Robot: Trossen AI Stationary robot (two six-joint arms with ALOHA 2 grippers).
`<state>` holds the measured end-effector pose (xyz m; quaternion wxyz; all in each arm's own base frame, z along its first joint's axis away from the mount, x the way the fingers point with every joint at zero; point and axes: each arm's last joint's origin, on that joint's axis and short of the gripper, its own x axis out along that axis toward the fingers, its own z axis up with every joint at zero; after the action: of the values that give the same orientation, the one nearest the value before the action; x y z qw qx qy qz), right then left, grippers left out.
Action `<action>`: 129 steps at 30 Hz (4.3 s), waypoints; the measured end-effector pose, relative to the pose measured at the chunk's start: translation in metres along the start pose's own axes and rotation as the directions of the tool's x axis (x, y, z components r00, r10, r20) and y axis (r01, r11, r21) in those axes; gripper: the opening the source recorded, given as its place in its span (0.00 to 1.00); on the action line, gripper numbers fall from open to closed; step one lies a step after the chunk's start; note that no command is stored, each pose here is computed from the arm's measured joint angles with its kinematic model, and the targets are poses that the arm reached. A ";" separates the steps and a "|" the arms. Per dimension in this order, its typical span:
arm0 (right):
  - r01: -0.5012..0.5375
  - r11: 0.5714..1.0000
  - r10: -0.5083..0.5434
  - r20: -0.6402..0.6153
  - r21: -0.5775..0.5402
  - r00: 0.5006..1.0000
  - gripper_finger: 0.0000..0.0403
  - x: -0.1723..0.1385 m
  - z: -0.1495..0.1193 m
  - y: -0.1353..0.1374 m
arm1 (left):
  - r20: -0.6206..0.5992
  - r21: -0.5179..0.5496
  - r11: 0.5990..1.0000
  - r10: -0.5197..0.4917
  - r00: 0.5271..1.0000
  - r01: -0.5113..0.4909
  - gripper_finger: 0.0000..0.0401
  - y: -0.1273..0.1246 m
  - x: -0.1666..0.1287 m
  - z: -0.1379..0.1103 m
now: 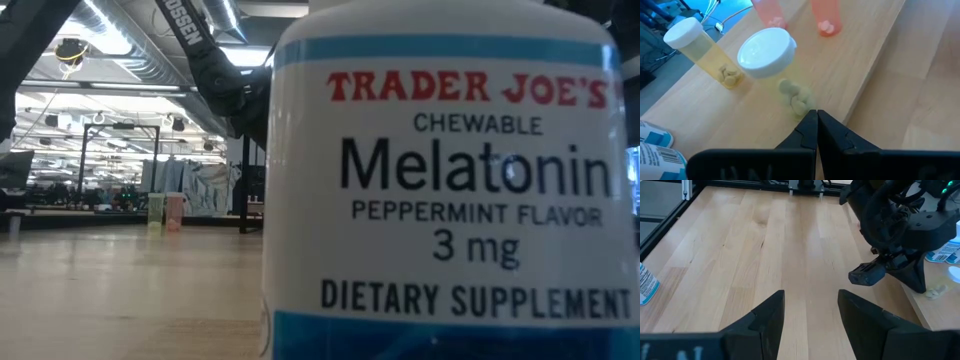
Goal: Pick and place medicine bottles onto shelf by color
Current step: Put the bottom yellow pill bottle on the shelf aligned with the other yellow pill bottle, then put the white pill bottle on the shelf aligned with the other white pill bottles
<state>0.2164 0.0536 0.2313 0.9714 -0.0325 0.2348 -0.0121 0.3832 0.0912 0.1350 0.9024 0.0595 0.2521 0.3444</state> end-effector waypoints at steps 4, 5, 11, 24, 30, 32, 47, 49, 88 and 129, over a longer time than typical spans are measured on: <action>0.000 1.000 0.000 0.000 0.000 1.000 0.47 0.000 0.000 0.000 | 0.001 -0.005 1.000 0.008 1.000 -0.008 0.00 0.002 0.003 -0.002; 0.000 1.000 0.000 0.000 0.000 1.000 0.47 0.000 0.000 0.000 | 0.000 -0.006 1.000 0.007 1.000 -0.007 0.00 0.003 0.004 -0.002; 0.000 1.000 0.000 0.000 0.000 1.000 0.47 0.000 0.000 0.000 | 0.007 0.001 1.000 0.013 1.000 -0.013 0.00 0.003 0.006 -0.003; 0.000 1.000 0.000 0.000 0.000 1.000 0.47 0.000 0.000 0.000 | 0.018 -0.011 0.999 0.042 0.999 -0.042 0.00 0.014 0.012 -0.002; 0.001 1.000 -0.001 0.000 0.000 1.000 0.47 0.000 0.000 0.000 | 0.016 -0.014 0.999 0.051 0.999 -0.051 0.00 0.017 0.014 -0.002; 0.001 1.000 -0.001 0.000 0.000 1.000 0.47 0.000 0.000 0.000 | 0.016 -0.014 0.999 0.051 0.999 -0.051 0.00 0.017 0.014 -0.002; 0.086 0.996 -0.086 0.007 0.001 0.996 0.47 0.000 0.000 -0.002 | 0.035 0.112 0.993 0.044 0.998 -0.047 0.00 -0.015 -0.017 0.008; 0.086 0.996 -0.086 0.007 0.009 0.996 0.47 0.000 0.000 -0.002 | 0.014 0.128 0.991 0.020 1.000 -0.022 0.00 -0.021 -0.026 0.009; -0.168 0.981 0.135 -0.272 -0.099 0.953 0.38 -0.030 0.073 0.029 | -0.172 -0.025 0.986 -0.164 0.971 0.162 0.00 0.004 -0.248 0.042; -0.446 0.877 0.480 -0.268 0.180 0.835 0.53 0.099 0.072 0.155 | -0.128 -0.024 0.879 -0.475 0.871 0.476 0.00 -0.038 -0.340 0.010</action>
<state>0.3386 0.2084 0.2395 0.8976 0.0813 0.3814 0.2055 0.1949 -0.1585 0.2734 0.9406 -0.0232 0.3188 0.1141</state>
